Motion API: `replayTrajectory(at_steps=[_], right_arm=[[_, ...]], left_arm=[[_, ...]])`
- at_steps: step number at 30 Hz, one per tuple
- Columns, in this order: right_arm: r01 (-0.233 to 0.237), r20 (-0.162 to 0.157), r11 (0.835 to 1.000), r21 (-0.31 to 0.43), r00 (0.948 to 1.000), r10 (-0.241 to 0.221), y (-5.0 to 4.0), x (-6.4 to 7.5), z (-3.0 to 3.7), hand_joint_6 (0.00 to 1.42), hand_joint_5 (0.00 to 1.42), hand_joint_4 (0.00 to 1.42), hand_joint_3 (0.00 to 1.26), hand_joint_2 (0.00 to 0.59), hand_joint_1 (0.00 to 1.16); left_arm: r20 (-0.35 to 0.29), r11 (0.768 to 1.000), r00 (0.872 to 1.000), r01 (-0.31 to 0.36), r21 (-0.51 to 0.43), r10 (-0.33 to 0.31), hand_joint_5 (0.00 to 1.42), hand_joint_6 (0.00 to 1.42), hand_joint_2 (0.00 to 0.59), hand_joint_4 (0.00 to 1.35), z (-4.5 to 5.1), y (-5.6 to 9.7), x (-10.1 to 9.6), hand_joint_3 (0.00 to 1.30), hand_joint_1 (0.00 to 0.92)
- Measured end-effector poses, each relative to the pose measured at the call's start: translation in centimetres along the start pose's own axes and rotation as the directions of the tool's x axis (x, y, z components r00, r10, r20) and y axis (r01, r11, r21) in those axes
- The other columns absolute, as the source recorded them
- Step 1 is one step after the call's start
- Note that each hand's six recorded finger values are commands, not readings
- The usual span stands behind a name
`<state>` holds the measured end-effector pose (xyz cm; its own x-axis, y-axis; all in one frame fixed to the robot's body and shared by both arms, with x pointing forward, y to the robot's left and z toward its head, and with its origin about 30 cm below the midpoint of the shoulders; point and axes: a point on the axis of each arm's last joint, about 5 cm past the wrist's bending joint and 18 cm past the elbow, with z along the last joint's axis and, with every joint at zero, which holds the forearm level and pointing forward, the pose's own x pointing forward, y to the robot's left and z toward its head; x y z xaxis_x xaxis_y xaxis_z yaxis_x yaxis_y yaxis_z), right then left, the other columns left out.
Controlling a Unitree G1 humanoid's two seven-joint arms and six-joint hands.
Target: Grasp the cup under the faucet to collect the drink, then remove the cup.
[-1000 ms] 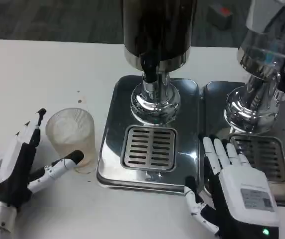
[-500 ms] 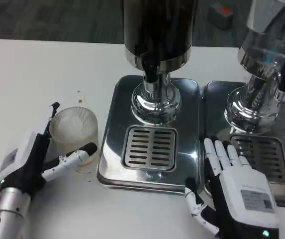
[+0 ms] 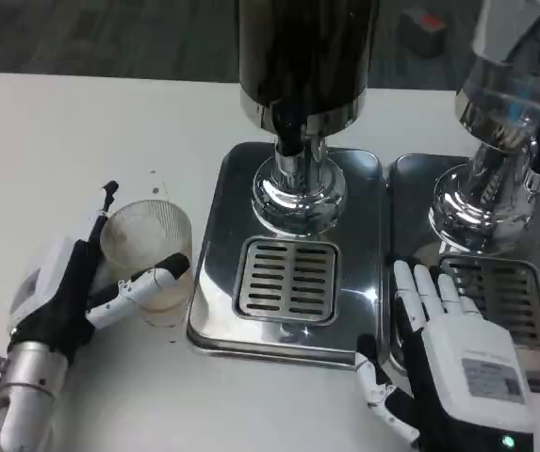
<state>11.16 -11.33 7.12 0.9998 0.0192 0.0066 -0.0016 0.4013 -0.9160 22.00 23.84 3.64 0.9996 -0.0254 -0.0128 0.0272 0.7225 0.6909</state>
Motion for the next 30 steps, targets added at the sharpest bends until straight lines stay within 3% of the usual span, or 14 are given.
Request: replayTrajectory(at_steps=[4,8,12,19,25,30], right_arm=[[-0.001,-0.004,1.000,0.001,1.0000,0.002,0.02,-0.06,0.01,0.09,0.00,0.00,0.00,0.514,0.28],[0.000,-0.004,1.000,0.003,1.0000,0.001,0.00,-0.09,0.04,0.11,0.00,0.00,0.00,0.514,0.29],[0.000,-0.005,1.000,0.004,1.0000,0.000,0.00,-0.10,0.05,0.11,0.00,0.00,0.00,0.515,0.29],[0.000,-0.005,1.000,0.004,1.0000,0.000,0.00,-0.10,0.06,0.11,0.00,0.00,0.00,0.518,0.29],[-0.001,-0.005,1.000,0.008,1.0000,0.001,0.00,-0.09,0.07,0.12,0.00,0.00,0.00,0.519,0.30],[-0.002,-0.007,1.000,0.013,1.0000,0.002,0.01,-0.08,0.08,0.12,0.00,0.00,0.00,0.519,0.30]], left_arm=[[0.006,1.000,1.000,0.009,0.000,-0.009,0.40,0.58,0.025,0.00,0.13,0.10,0.26,0.01,0.197],[0.013,1.000,1.000,0.010,-0.002,-0.010,0.51,0.68,0.042,0.10,0.21,0.13,0.35,0.09,0.229],[0.018,1.000,1.000,0.008,-0.003,-0.008,0.54,0.72,0.046,0.13,0.25,0.16,0.39,0.11,0.228],[0.025,1.000,1.000,0.003,0.003,-0.003,0.67,0.84,0.065,0.33,0.28,0.23,0.42,0.28,0.276],[0.046,0.997,0.998,-0.040,0.060,0.037,0.81,0.94,0.082,0.49,0.03,0.00,-0.10,0.45,0.315],[0.053,0.996,0.997,-0.063,0.067,0.059,0.83,0.94,0.088,0.57,-0.04,-0.23,-0.33,0.47,0.321]])
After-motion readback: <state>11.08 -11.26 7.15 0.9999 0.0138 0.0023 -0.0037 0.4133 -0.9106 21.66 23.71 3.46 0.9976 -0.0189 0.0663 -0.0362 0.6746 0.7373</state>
